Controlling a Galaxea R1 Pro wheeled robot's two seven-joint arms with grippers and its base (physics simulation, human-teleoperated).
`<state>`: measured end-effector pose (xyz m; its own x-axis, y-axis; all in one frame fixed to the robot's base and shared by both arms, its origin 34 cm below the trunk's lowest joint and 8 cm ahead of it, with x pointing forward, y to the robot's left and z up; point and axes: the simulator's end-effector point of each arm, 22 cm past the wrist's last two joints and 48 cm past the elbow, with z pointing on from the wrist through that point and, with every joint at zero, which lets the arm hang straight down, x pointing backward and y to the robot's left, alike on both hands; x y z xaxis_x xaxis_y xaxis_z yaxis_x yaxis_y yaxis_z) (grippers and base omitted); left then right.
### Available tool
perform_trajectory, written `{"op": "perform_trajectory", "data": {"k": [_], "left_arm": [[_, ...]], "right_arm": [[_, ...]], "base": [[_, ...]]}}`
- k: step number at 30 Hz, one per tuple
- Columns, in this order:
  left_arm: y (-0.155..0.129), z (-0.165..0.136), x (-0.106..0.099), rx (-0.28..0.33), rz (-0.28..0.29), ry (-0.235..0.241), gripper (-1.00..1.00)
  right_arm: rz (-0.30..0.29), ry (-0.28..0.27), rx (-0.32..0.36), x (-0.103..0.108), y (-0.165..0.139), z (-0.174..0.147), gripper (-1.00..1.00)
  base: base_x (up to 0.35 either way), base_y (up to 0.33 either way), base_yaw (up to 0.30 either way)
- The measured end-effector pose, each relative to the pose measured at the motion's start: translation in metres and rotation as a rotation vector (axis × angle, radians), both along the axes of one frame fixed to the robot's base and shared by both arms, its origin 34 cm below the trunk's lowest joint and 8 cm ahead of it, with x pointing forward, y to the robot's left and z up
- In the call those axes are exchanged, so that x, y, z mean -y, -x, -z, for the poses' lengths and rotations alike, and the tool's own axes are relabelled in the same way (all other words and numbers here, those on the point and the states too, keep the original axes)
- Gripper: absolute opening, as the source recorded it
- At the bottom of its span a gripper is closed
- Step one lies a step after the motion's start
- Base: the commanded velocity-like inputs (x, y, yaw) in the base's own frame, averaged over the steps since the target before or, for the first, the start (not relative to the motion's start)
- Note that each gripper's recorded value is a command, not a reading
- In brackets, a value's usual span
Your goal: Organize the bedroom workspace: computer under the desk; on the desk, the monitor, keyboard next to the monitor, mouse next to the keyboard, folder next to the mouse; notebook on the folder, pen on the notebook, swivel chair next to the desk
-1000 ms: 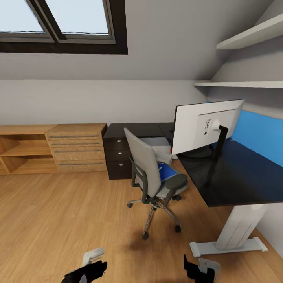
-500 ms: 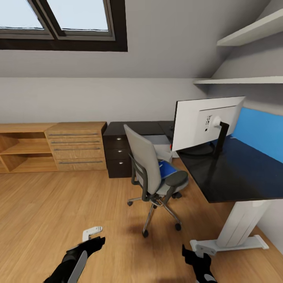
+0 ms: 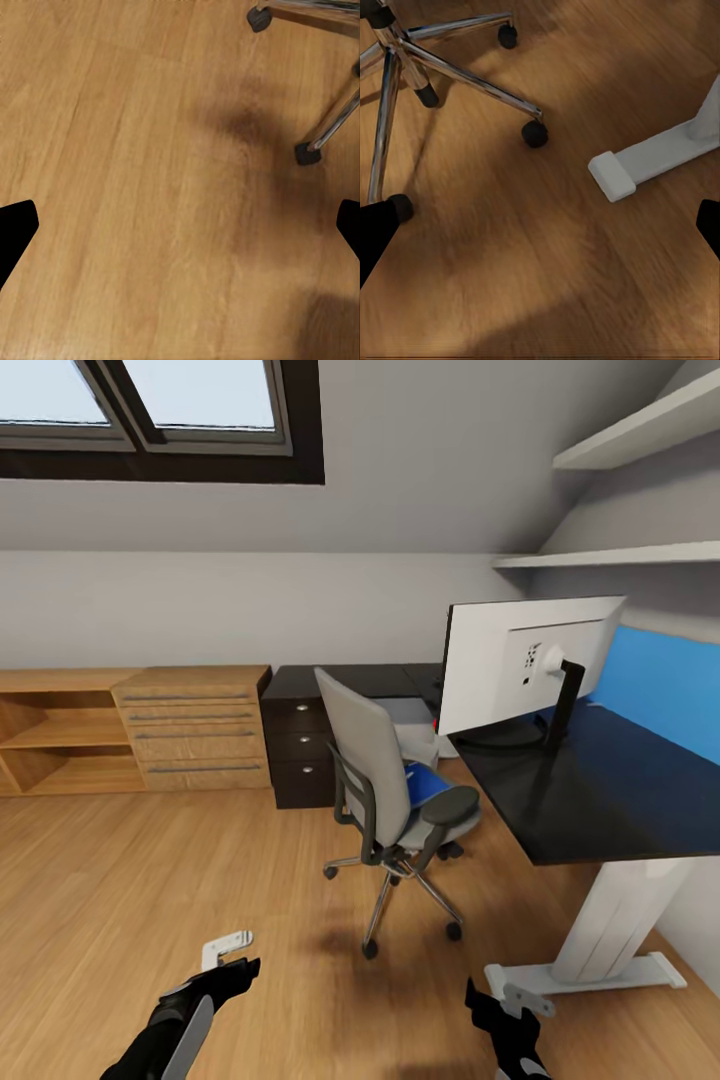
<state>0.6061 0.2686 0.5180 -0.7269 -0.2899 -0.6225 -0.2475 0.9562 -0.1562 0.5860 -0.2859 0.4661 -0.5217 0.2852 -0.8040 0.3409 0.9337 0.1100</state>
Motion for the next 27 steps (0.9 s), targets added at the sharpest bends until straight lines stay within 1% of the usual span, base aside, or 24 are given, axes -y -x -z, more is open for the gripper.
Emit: {"op": "perform_trajectory", "data": {"k": [3, 5, 6, 8, 9, 11, 14, 19, 21, 27], "left_arm": [[-0.002, 0.002, -0.001, 0.013, -0.001, -0.002, 1.00], [-0.013, -0.008, -0.001, 0.055, -0.003, -0.004, 1.00], [-0.021, -0.021, -0.002, 0.095, -0.004, -0.005, 1.00], [-0.024, -0.030, -0.002, 0.133, -0.004, -0.008, 1.00], [-0.021, -0.037, -0.002, 0.161, -0.004, -0.010, 1.00], [-0.015, -0.041, -0.002, 0.184, -0.004, -0.012, 1.00], [-0.002, -0.057, -0.002, 0.242, -0.003, -0.016, 1.00], [0.011, -0.069, -0.002, 0.293, -0.002, -0.019, 1.00], [0.015, -0.070, -0.003, 0.304, -0.002, -0.022, 1.00], [0.019, -0.059, -0.003, 0.307, -0.002, -0.025, 1.00]], "right_arm": [[-0.003, 0.004, 0.004, -0.001, 0.003, 0.007, 1.00], [-0.008, 0.011, 0.011, -0.001, 0.004, 0.010, 1.00], [-0.015, 0.018, 0.016, -0.002, 0.005, 0.012, 1.00], [-0.027, 0.026, 0.021, -0.004, 0.005, 0.015, 1.00], [-0.042, 0.034, 0.024, -0.005, 0.006, 0.017, 1.00], [-0.055, 0.043, 0.026, -0.007, 0.006, 0.020, 1.00], [-0.076, 0.056, 0.029, -0.008, 0.007, 0.026, 1.00], [-0.085, 0.062, 0.031, -0.009, 0.008, 0.036, 1.00], [-0.087, 0.064, 0.031, -0.009, 0.009, 0.040, 1.00], [-0.088, 0.065, 0.032, -0.009, 0.011, 0.052, 1.00]], "base": [[0.000, 0.000, 0.000], [0.000, 0.000, 0.000], [0.000, 0.000, 0.000], [0.000, 0.000, 0.000], [0.000, 0.000, 0.000], [0.000, 0.000, 0.000], [0.000, 0.000, 0.000], [0.000, 0.000, 0.000], [0.000, 0.000, 0.000], [0.000, 0.000, 0.000]]}}
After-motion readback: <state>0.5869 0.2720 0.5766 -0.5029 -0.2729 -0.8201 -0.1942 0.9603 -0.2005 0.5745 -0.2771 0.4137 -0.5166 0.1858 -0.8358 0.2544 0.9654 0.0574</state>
